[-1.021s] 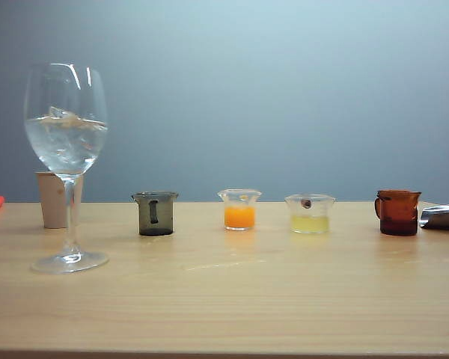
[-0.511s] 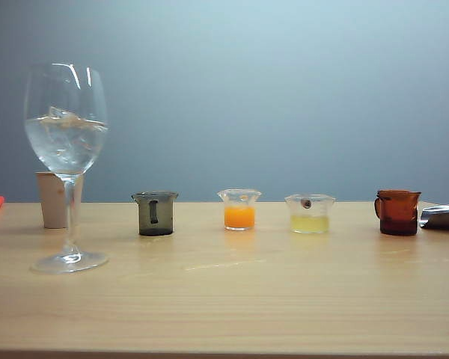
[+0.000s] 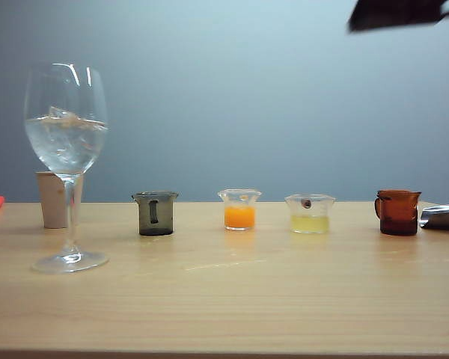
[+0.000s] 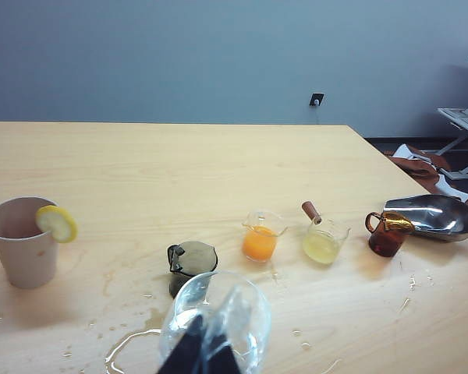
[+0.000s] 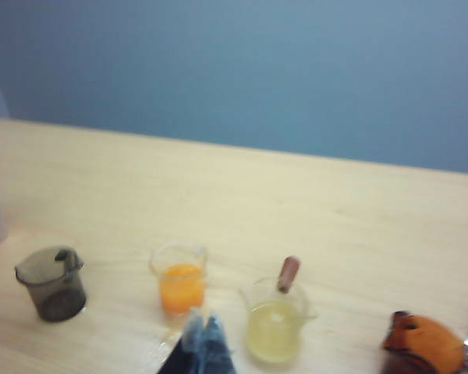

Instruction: Pick up the second measuring cup from the left, pour the orange juice inside into the goblet, and finally put the measuring cup back in its original place.

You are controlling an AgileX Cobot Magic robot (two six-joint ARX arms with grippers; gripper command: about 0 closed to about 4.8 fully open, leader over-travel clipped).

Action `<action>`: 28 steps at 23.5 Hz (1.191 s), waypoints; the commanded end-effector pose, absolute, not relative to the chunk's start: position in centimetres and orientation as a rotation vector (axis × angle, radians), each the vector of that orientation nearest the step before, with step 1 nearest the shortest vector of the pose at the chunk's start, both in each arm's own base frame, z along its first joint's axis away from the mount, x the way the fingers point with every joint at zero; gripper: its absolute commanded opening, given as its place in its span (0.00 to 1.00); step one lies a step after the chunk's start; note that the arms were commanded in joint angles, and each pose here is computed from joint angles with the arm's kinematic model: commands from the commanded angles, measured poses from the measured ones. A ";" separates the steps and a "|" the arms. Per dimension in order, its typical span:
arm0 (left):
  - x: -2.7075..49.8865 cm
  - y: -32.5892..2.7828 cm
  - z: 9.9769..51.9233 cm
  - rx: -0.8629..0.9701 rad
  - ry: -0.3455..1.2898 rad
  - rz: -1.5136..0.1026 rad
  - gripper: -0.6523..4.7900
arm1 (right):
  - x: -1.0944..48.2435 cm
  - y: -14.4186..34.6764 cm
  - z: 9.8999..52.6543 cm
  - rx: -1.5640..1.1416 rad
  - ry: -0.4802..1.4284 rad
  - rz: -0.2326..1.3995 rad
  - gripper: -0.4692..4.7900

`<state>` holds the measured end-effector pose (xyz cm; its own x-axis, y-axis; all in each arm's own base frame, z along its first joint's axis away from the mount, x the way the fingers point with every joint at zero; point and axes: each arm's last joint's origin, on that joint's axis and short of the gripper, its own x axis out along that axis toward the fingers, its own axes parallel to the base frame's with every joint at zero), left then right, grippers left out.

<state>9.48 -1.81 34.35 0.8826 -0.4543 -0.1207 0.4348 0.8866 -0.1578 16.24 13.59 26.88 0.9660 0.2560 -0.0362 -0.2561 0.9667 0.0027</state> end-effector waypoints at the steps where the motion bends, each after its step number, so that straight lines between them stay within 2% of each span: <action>1: 9.4 -1.8 34.5 -0.123 0.145 -0.470 0.11 | 17.4 16.2 25.8 0.046 -0.021 0.281 0.08; 10: 9.5 -1.8 34.5 -0.123 0.148 -0.454 0.11 | 21.7 22.0 17.0 0.012 0.062 0.238 0.09; 14: 9.6 -1.8 34.5 -0.123 0.152 -0.454 0.11 | 24.2 24.6 15.7 0.067 0.086 0.227 0.11; 15: 9.6 -1.8 34.5 -0.123 0.152 -0.454 0.11 | 24.7 25.1 15.3 0.087 0.091 0.226 0.25; 16: 9.6 -1.8 34.5 -0.124 0.152 -0.454 0.11 | 25.4 25.7 15.0 0.095 0.093 0.220 0.60; 17: 9.6 -1.8 34.5 -0.123 0.152 -0.454 0.11 | 25.9 26.3 14.7 0.095 0.093 0.218 0.88; 18: 9.6 -1.8 34.5 -0.124 0.152 -0.454 0.11 | 26.5 26.8 14.4 0.102 0.092 0.202 0.92; 24: 9.6 -1.8 34.4 -0.124 0.156 -0.454 0.11 | 29.3 29.2 13.3 0.075 0.127 0.091 0.90; 28: 9.6 -1.8 34.4 -0.124 0.156 -0.454 0.11 | 30.5 28.9 13.1 0.082 0.122 0.051 0.90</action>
<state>9.62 -1.80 34.25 0.8859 -0.4447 -0.1317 0.4236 0.8915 -0.1606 30.19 29.02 12.68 0.9882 0.0677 -0.1375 -0.0594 0.9962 0.0630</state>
